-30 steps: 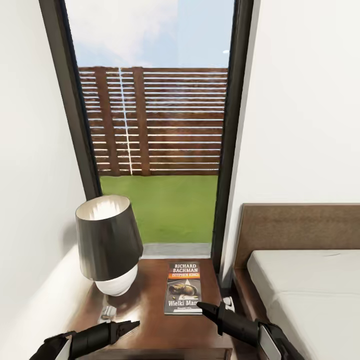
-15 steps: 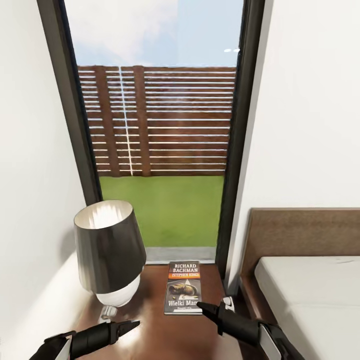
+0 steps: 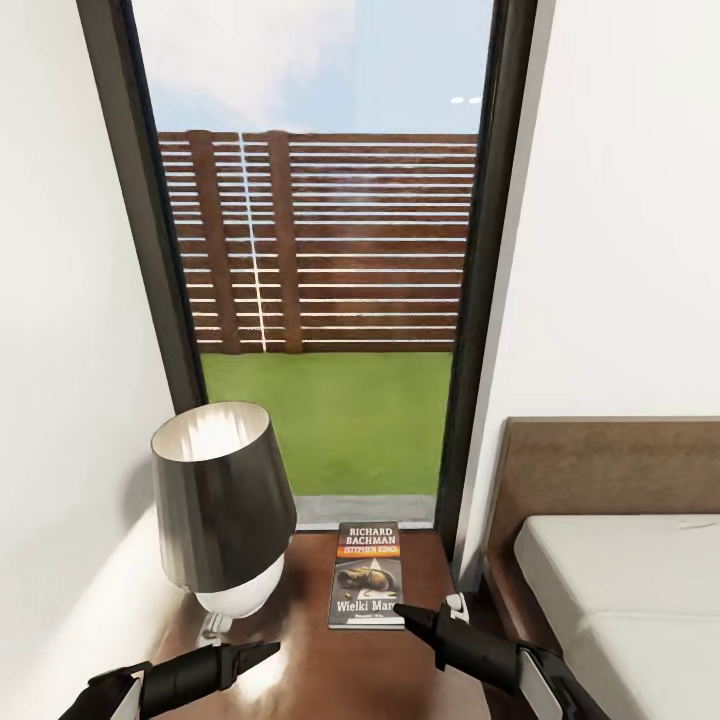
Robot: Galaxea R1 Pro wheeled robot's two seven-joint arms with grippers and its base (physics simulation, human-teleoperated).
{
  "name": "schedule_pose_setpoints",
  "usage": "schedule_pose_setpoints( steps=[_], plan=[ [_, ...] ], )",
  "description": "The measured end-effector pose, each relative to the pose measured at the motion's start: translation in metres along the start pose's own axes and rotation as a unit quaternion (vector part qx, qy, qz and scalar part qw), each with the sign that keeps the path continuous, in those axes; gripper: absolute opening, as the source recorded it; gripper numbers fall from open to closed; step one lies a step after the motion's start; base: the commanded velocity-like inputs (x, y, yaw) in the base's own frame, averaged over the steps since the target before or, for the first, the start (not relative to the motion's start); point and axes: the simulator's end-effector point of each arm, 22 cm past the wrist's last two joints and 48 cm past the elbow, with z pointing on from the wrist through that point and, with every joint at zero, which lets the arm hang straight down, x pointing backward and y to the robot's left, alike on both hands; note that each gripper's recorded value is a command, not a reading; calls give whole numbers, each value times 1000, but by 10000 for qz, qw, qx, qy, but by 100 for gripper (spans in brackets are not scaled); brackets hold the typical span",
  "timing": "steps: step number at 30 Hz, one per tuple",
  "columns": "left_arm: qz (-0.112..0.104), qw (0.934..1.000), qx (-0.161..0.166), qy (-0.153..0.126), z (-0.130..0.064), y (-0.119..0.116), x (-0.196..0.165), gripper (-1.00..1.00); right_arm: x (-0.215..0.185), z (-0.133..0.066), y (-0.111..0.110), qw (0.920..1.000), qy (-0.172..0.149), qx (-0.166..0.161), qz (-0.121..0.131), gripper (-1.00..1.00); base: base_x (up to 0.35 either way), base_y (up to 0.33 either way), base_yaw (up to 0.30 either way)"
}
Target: In the bedroom, move the book from the bed onto either nightstand, and place the two sandals side by side next to the bed.
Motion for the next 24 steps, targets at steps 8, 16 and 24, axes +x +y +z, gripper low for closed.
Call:
schedule_pose_setpoints(
  steps=[8, 16, 24],
  plan=[
    [-43, 9934, 1143, -9, 7, -54, 3, 100, 0, 0, 0, 10000, -1, 0, 0, -100, 0, 0, 0],
    [-64, 9955, 941, -7, 15, -41, 10, 100, 2, 0, -8, 10000, 3, 6, -8, -100, 0, 0, 0],
    [-64, 9959, 898, -7, 19, -28, 22, 100, 6, 0, -24, 10000, 2, 5, -10, -100, 0, 0, 0]
  ],
)
